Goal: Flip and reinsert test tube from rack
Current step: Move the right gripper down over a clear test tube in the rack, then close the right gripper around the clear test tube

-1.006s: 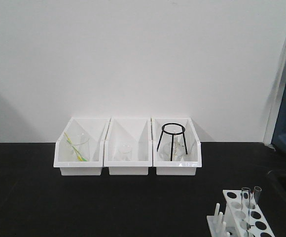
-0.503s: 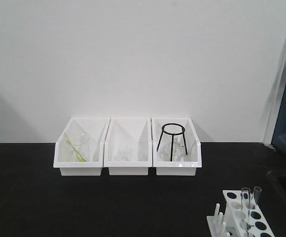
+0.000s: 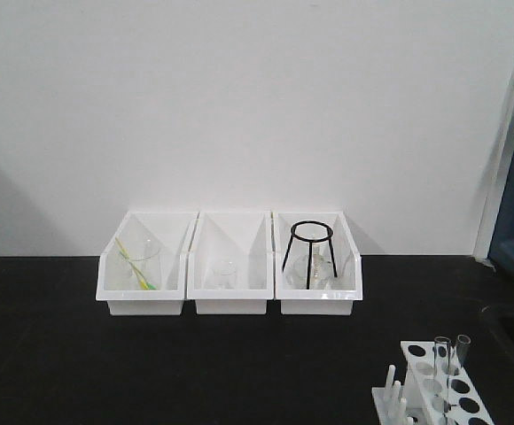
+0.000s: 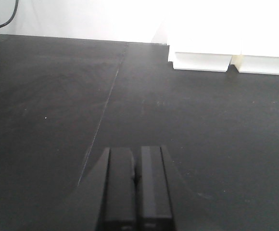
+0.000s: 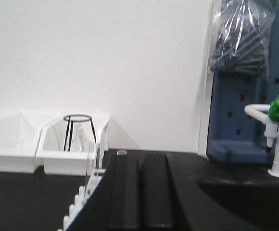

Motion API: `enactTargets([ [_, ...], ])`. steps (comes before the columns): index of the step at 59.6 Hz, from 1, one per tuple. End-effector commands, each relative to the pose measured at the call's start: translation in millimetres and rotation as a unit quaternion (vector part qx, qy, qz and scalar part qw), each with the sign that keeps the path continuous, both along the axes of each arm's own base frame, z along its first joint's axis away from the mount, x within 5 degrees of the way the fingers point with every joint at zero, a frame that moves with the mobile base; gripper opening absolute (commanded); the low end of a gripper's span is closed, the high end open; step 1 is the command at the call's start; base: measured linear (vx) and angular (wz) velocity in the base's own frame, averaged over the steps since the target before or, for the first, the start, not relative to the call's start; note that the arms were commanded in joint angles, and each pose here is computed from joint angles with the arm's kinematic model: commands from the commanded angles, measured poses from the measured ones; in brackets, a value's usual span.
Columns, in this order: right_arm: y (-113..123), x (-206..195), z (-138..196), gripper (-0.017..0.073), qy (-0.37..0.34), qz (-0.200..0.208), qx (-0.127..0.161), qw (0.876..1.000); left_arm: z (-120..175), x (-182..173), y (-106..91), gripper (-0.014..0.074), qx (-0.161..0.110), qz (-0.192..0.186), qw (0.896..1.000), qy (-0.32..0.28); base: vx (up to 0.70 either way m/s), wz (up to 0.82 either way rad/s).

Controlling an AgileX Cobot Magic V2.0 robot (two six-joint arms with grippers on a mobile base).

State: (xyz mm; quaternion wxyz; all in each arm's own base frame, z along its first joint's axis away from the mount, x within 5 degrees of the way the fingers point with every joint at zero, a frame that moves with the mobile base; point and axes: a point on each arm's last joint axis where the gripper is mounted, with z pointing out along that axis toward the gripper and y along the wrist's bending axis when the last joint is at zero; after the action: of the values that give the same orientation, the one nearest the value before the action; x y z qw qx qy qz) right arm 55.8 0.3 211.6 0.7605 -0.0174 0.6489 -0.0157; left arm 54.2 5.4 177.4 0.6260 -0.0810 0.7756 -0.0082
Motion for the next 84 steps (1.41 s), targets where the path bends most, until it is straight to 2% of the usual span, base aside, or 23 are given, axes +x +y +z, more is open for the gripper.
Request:
enactTargets([
  [1, 0, -6, 26, -0.0008, -0.072, 0.000, 0.009, 0.997, 8, 1, -0.8, -0.0006, 0.002, -0.005, 0.999, -0.049, 0.00, 0.00],
  [11, 0, -4, 66, -0.0008, -0.043, -0.003, -0.001, 0.999, 8, 1, -0.8, -0.0006, 0.002, -0.005, 0.999, -0.049, 0.00, 0.00],
  [20, 0, 12, 92, -0.0007, -0.011, -0.003, 0.001, 1.000, 8, 1, -0.8, -0.0006, 0.002, -0.005, 0.999, -0.049, 0.00, 0.00],
  [27, 0, 29, 97, -0.0003, 0.022, -0.003, 0.001, 1.000, 8, 1, -0.8, -0.0006, 0.002, -0.005, 0.999, -0.049, 0.00, 0.00],
  [40, 0, 62, 84, 0.0032, 0.088, -0.002, 0.003, 0.996, 8, 1, -0.8, -0.0006, 0.002, -0.005, 0.999, -0.049, 0.00, 0.00],
  [52, 0, 86, 70, 0.0148, 0.134, -0.002, 0.003, 0.991, 8, 1, -0.8, -0.0006, 0.002, -0.005, 0.999, -0.049, 0.00, 0.00],
  [66, 0, 110, 65, 0.0421, 0.116, -0.001, 0.003, 0.993, 8, 1, -0.8, -0.0006, 0.002, -0.005, 0.999, -0.049, 0.00, 0.00],
  [73, 0, 120, 60, 0.0528, 0.113, -0.001, 0.005, 0.994, 8, 1, -0.8, -0.0006, 0.002, -0.005, 0.999, -0.049, 0.00, 0.00],
  [80, 1, 131, 50, 0.0555, 0.131, 0.003, 0.028, 0.991, 8, 1, -0.8, -0.0006, 0.002, -0.005, 0.999, -0.049, 0.00, 0.00],
  [84, 4, 136, 44, 0.0550, 0.143, 0.018, 0.000, 0.990, 8, 1, -0.8, -0.0006, 0.002, -0.005, 0.999, -0.049, 0.00, 0.00],
])
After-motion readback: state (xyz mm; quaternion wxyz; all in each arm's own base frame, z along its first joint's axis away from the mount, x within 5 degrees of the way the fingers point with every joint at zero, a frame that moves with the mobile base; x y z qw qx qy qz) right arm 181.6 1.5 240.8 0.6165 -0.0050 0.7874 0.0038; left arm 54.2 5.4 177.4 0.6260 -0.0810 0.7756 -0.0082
